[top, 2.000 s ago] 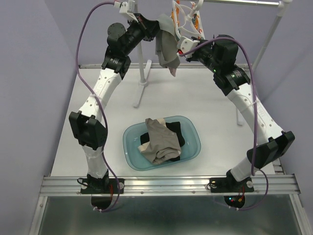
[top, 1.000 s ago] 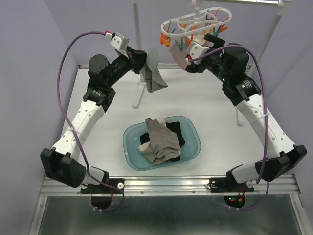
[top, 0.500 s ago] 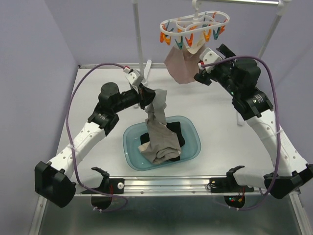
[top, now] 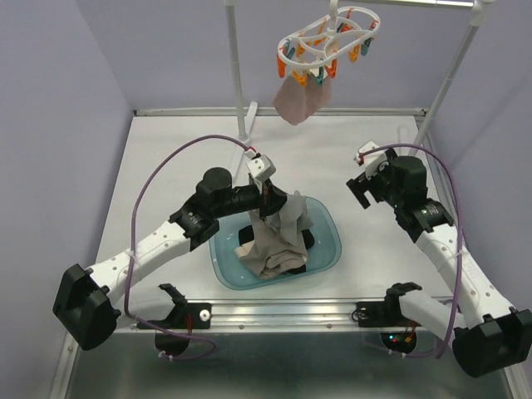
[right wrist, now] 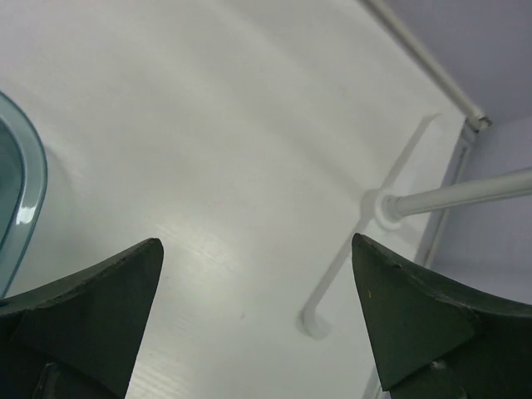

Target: Remove the underwear clipped to the hanger

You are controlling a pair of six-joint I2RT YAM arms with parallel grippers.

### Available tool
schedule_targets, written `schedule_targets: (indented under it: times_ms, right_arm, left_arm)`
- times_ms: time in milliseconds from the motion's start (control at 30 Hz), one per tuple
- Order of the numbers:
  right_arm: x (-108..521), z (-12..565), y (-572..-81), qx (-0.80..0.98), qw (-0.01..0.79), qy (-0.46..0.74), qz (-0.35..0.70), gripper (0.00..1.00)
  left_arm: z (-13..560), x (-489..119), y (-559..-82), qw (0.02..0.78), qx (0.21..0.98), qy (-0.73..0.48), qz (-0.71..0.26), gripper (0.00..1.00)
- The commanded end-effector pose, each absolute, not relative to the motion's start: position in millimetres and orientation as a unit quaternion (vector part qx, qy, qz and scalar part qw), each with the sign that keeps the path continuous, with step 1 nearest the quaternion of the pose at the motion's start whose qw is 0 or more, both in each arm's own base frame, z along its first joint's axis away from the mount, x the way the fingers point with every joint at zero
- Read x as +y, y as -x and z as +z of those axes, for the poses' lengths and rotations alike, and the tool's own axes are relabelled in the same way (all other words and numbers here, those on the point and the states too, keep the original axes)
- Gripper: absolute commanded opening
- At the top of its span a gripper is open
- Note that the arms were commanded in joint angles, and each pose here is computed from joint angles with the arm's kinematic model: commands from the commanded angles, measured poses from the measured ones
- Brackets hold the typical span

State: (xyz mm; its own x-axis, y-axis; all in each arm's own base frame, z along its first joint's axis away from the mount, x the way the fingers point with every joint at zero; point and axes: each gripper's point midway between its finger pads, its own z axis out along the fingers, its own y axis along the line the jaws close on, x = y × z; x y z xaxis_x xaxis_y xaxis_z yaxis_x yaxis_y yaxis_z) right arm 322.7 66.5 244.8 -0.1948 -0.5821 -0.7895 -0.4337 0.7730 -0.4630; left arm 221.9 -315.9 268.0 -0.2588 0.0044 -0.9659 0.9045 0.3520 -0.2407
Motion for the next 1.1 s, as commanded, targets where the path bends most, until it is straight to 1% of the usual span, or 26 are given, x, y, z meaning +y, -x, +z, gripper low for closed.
schedule_targets:
  times_ms: [0,167,200,233,300,367,400,467,500,567,633,667,733,867,967,1000,1067]
  right_arm:
    - [80,215,-319,0.791,0.535,0.295,-0.007,1.0]
    - [91,178,-324,0.815,0.515,0.264,0.04,1.0]
    - [100,172,-320,0.811,0.507,0.281,0.075,1.0]
    - [98,166,-318,0.812,0.503,0.286,0.082,1.0]
    - [83,159,-316,0.819,0.499,0.277,0.057,1.0]
    - [81,160,-311,0.811,0.507,0.287,0.05,1.0]
    - [83,160,-309,0.81,0.508,0.289,0.056,1.0]
    - [82,164,-308,0.806,0.513,0.289,0.057,1.0]
    - [80,164,-309,0.807,0.514,0.287,0.051,1.0]
    - [76,163,-310,0.808,0.512,0.289,0.04,1.0]
    - [73,162,-311,0.81,0.51,0.288,0.032,1.0]
    - [73,162,-311,0.809,0.51,0.288,0.032,1.0]
    - [74,163,-310,0.807,0.512,0.291,0.034,1.0]
    - [74,166,-309,0.805,0.516,0.291,0.032,1.0]
    - [74,167,-309,0.803,0.518,0.292,0.032,1.0]
    - [74,167,-309,0.803,0.518,0.292,0.032,1.0]
    - [75,167,-308,0.802,0.519,0.293,0.033,1.0]
  left_arm:
    - [283,-330,-203,0.511,0.617,-0.373,-0.469,0.0]
    - [272,-341,-188,0.49,0.617,-0.391,-0.476,0.0]
    - [265,-343,-185,0.482,0.621,-0.394,-0.476,0.0]
    - [263,-343,-186,0.483,0.625,-0.391,-0.473,0.0]
    - [246,-345,-189,0.474,0.643,-0.387,-0.461,0.02]
    - [229,-344,-201,0.476,0.664,-0.378,-0.435,0.08]
    - [216,-343,-212,0.48,0.686,-0.369,-0.404,0.19]
    - [208,-340,-221,0.488,0.7,-0.364,-0.373,0.31]
    - [211,-338,-224,0.495,0.701,-0.361,-0.364,0.44]
    - [221,-333,-229,0.516,0.697,-0.352,-0.352,0.56]
    - [243,-327,-230,0.545,0.68,-0.346,-0.347,0.76]
    - [258,-321,-231,0.566,0.665,-0.348,-0.34,0.9]
    - [270,-315,-233,0.584,0.658,-0.342,-0.33,0.99]
    - [290,-305,-239,0.607,0.649,-0.335,-0.314,0.99]
    - [303,-297,-261,0.621,0.654,-0.313,-0.3,0.99]
    - [307,-286,-277,0.629,0.658,-0.297,-0.29,0.99]
    - [321,-287,-295,0.638,0.645,-0.28,-0.315,0.99]
